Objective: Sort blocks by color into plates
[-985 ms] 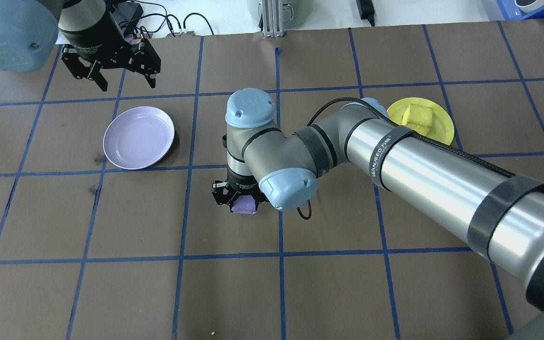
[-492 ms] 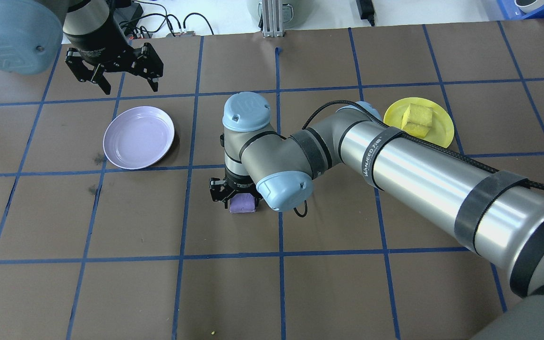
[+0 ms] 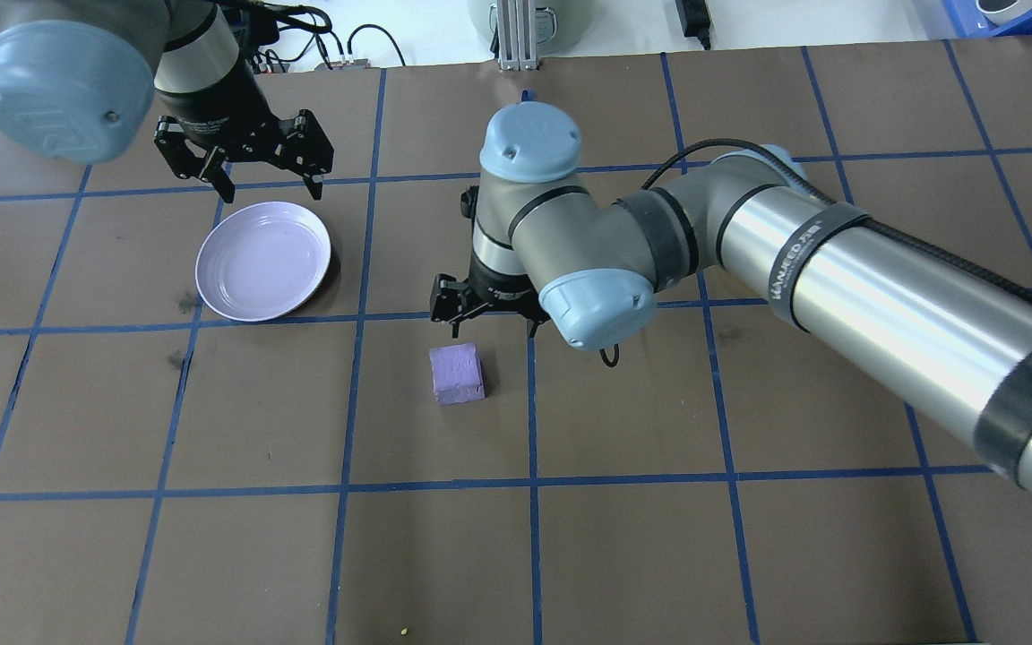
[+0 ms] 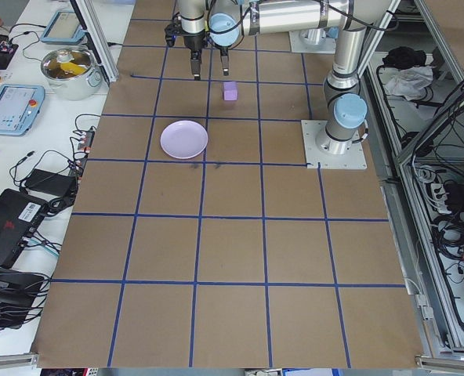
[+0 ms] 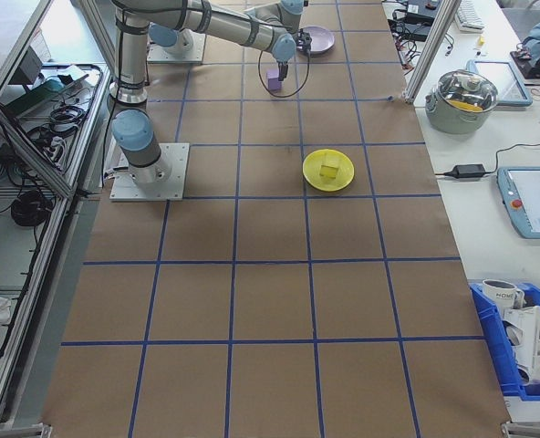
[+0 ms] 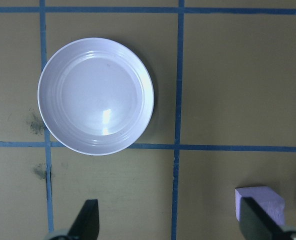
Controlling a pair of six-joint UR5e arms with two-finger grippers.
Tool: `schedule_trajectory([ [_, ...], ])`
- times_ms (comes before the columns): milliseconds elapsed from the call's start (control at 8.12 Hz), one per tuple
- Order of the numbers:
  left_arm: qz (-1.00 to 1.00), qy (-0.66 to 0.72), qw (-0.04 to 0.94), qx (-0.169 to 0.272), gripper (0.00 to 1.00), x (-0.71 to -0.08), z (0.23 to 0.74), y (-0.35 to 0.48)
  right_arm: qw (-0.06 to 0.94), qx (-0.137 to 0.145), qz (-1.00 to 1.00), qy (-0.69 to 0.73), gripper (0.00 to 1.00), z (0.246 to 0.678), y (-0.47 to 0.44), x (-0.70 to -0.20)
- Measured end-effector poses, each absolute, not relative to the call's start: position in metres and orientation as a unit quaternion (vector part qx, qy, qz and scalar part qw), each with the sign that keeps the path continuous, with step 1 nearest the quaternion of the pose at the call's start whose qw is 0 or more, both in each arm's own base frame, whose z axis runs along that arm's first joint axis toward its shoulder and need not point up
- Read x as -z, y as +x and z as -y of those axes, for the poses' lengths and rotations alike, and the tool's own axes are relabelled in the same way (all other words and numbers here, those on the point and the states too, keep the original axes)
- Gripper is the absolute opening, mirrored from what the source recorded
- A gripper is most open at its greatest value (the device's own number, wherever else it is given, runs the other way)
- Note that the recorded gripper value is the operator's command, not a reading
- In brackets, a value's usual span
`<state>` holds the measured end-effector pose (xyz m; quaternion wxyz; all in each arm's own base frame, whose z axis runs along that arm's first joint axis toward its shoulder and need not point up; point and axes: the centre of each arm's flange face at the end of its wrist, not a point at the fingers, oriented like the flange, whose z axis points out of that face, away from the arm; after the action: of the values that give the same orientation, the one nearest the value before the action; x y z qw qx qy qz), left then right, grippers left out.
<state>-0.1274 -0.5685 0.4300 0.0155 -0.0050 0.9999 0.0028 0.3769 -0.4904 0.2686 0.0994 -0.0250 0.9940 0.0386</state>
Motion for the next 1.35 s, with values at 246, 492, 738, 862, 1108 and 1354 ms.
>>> schedule_trajectory([
  [246, -1.0, 0.018, 0.011, -0.023, 1.0, -0.406, 0.558, -0.175, 0.091, -0.028, -0.995, 0.011, 1.0, 0.51, 0.299, -0.326],
  [492, -0.998, 0.025, -0.023, -0.059, 1.0, -0.371, 0.548, -0.221, 0.057, -0.019, -0.997, 0.04, 1.0, 0.507, 0.207, -0.388],
  [738, -0.993, 0.028, -0.05, -0.107, 1.0, -0.326, 0.53, -0.242, 0.007, -0.017, -0.997, 0.074, 1.0, 0.49, 0.152, -0.448],
  [862, -0.99, 0.03, -0.052, -0.125, 1.0, -0.307, 0.519, -0.246, -0.013, -0.02, -0.996, 0.08, 1.0, 0.482, 0.141, -0.478],
  [1108, -0.987, 0.027, -0.056, -0.15, 1.0, -0.283, 0.504, -0.249, -0.026, -0.008, -0.996, 0.082, 1.0, 0.461, 0.132, -0.53],
  [1354, -0.983, 0.003, -0.065, -0.172, 1.0, -0.264, 0.502, -0.253, -0.027, -0.008, -0.996, 0.08, 1.0, 0.454, 0.131, -0.542],
])
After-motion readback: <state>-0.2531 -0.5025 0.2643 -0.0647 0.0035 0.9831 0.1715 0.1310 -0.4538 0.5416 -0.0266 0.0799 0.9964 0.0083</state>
